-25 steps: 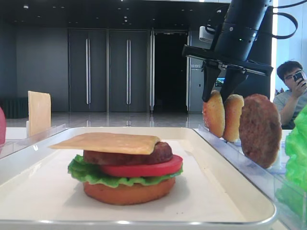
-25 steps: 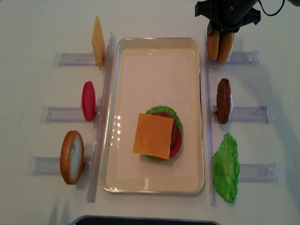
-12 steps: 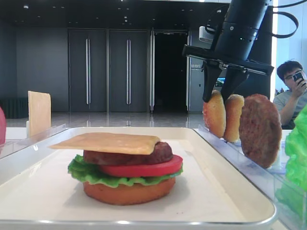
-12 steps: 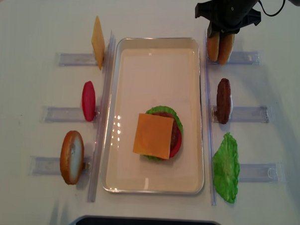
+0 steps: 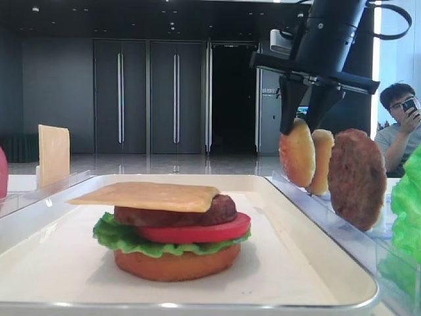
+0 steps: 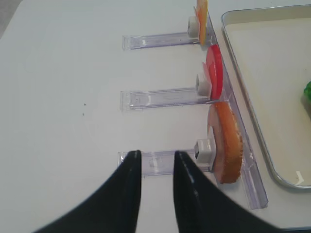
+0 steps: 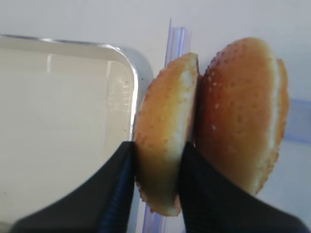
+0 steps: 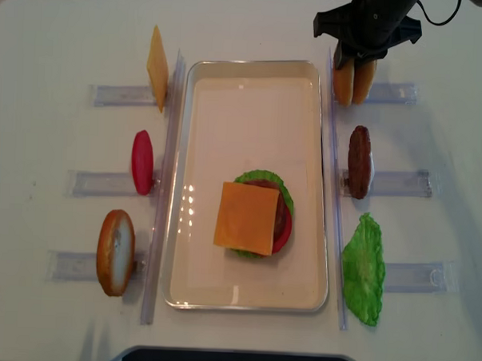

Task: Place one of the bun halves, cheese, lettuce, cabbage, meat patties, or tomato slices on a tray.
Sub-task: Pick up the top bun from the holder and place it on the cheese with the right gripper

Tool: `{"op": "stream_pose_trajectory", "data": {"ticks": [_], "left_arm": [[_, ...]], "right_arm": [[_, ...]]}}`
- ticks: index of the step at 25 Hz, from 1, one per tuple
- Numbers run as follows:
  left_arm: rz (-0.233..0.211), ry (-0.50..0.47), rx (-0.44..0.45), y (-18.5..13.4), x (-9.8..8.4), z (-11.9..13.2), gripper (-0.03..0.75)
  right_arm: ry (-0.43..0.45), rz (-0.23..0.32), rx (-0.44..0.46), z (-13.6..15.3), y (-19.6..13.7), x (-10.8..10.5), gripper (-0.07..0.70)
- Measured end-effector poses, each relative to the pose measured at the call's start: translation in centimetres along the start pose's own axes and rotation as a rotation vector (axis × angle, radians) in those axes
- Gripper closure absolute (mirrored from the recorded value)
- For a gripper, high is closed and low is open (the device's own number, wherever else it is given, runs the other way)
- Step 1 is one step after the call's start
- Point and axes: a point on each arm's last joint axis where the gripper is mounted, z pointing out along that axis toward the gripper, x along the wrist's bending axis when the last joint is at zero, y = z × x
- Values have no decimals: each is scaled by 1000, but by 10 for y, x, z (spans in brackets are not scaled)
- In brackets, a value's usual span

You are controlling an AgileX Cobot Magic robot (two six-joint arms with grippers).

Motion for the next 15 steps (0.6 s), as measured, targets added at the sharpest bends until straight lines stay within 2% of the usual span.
{"op": "stream_pose_trajectory", "data": {"ticks": [2, 8, 15], "left_arm": [[0, 0, 0, 0, 0, 0, 543], [0, 0, 0, 0, 0, 0, 543], [0, 0, 0, 0, 0, 0, 550]], "right_arm": [[5, -11, -2, -9, -1, 4, 402], [27, -45, -81, -53, -3, 18, 402], [33, -63, -41, -96, -20, 22, 402]]}}
